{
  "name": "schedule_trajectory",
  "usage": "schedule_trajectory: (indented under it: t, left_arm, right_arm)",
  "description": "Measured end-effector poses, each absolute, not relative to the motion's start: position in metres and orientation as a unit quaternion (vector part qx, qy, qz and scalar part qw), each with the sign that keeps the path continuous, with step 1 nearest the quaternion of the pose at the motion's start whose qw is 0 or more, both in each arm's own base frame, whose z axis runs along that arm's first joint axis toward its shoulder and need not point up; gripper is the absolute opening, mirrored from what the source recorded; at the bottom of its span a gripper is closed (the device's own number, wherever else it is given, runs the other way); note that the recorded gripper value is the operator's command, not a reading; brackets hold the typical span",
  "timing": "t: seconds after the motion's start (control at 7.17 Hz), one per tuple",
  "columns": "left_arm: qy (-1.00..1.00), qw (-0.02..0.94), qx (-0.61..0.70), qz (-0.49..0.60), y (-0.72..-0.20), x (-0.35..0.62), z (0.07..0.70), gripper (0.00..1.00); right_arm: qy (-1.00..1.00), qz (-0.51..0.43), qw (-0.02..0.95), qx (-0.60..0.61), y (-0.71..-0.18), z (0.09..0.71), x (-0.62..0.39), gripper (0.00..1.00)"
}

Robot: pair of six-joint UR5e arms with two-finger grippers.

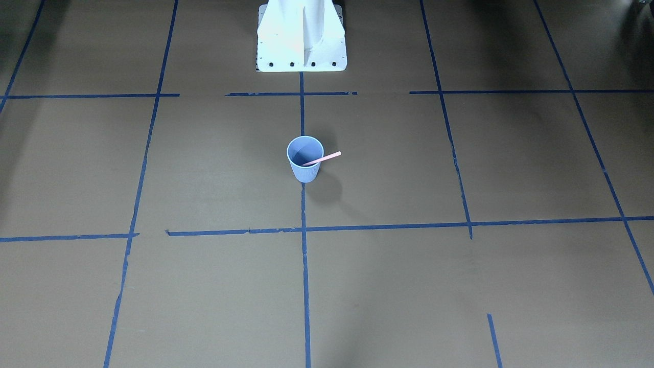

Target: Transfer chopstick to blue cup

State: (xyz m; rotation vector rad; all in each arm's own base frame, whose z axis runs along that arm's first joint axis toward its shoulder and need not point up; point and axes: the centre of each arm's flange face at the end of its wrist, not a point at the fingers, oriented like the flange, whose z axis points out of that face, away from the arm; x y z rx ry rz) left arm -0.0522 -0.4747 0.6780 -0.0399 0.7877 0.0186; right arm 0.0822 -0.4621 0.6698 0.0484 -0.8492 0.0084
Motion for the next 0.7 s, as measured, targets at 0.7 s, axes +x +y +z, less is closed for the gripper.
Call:
schedule_trajectory:
  t: [0.7]
  left_arm:
    - [0.384,0.923,-0.020,0.008,-0.4747,-0.0521,0.6781,1.00]
  right_arm:
    - [-0.409,0.005,0.912,0.024,-0.4621,0.6697,0.0829,1.00]
